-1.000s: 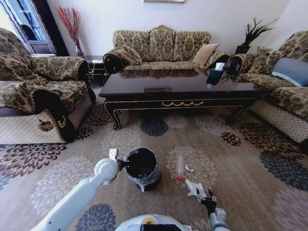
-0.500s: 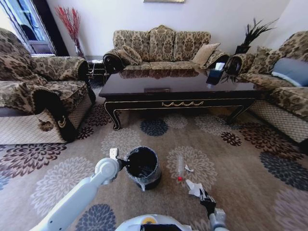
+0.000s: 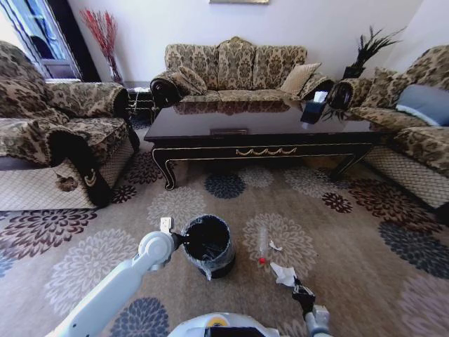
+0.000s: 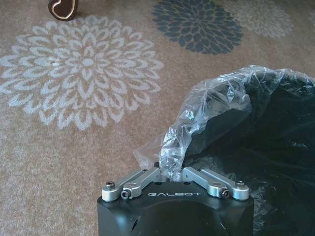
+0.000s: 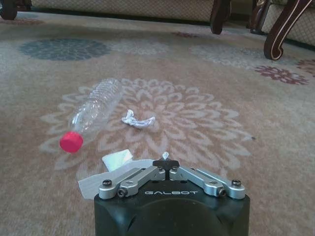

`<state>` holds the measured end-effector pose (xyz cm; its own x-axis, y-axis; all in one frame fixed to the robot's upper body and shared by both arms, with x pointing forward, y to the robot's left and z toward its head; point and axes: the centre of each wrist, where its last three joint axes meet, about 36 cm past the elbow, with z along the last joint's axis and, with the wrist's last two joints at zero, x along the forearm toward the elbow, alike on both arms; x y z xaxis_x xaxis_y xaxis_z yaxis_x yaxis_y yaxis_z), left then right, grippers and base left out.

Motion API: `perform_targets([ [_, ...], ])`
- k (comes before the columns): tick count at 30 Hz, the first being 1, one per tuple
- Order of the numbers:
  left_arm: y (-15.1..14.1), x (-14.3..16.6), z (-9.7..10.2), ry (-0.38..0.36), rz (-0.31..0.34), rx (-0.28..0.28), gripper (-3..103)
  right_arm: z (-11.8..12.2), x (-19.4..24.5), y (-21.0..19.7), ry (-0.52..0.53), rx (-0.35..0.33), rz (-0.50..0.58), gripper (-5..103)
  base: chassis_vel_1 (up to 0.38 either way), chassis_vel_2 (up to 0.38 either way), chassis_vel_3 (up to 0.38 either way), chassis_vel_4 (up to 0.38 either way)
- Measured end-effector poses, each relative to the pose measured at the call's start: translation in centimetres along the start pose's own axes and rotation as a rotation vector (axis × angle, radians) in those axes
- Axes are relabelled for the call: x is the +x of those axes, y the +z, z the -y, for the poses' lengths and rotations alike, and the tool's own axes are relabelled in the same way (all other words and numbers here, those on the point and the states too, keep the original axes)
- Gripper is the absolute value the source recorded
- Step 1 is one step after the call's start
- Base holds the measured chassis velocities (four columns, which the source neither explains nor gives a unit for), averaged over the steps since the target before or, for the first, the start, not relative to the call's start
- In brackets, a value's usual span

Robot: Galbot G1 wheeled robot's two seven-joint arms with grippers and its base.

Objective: Move to the front of the table and pick up the trash from the floor, then place it into the trash bin.

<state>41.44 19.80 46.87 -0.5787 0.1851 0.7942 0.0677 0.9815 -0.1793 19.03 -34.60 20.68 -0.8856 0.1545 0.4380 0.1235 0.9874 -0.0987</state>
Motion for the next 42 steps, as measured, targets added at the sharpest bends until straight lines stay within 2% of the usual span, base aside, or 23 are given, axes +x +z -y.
perform_targets([
  [6, 0.1, -0.2, 0.5, 0.006, -0.002, -0.010, 2, 0.6, 0.4, -2.0, -0.014, 0.051, 0.067, 0, 0.000, 0.000, 0.000, 0.000],
  [8, 0.2, -0.5, 1.0, 0.004, -0.001, -0.024, 2, 0.8, 0.9, -4.0, -0.023, 0.073, 0.126, 0, 0.000, 0.000, 0.000, 0.000],
  [16, -0.1, -0.9, 2.9, 0.033, 0.000, -0.077, 2, 0.6, 3.1, -11.8, -0.037, 0.069, 0.288, 0, 0.000, 0.000, 0.000, 0.000],
  [17, -0.1, -0.9, 2.9, 0.033, 0.000, -0.077, 2, 0.6, 3.1, -11.8, -0.037, 0.069, 0.288, 0, 0.000, 0.000, 0.000, 0.000],
  [21, -0.3, -1.2, 4.2, 0.060, -0.006, -0.111, 2, -0.4, 4.7, -16.2, -0.062, 0.077, 0.378, 0, 0.000, 0.000, 0.000, 0.000],
  [22, -0.3, -1.2, 4.2, 0.060, -0.006, -0.111, 2, -0.4, 4.7, -16.2, -0.062, 0.077, 0.378, 0, 0.000, 0.000, 0.000, 0.000],
  [28, -0.6, -1.7, 7.2, 0.106, -0.020, -0.159, 2, -2.0, 7.6, -22.0, -0.110, 0.079, 0.497, 0, 0.000, 0.000, 0.000, 0.000],
  [34, -1.1, -1.7, 9.2, 0.141, -0.031, -0.190, 2, -2.4, 9.4, -24.5, -0.133, 0.081, 0.546, 0, 0.000, 0.000, 0.000, 0.000],
  [36, -1.5, -2.0, 10.4, 0.154, -0.037, -0.214, 2, -2.8, 10.8, -25.8, -0.157, 0.086, 0.578, 0, 0.000, 0.000, 0.000, 0.000],
  [42, -2.3, -3.0, 12.1, 0.150, -0.041, -0.253, 2, -3.7, 13.2, -27.9, -0.200, 0.089, 0.627, 0, 0.000, 0.000, 0.000, 0.000],
])
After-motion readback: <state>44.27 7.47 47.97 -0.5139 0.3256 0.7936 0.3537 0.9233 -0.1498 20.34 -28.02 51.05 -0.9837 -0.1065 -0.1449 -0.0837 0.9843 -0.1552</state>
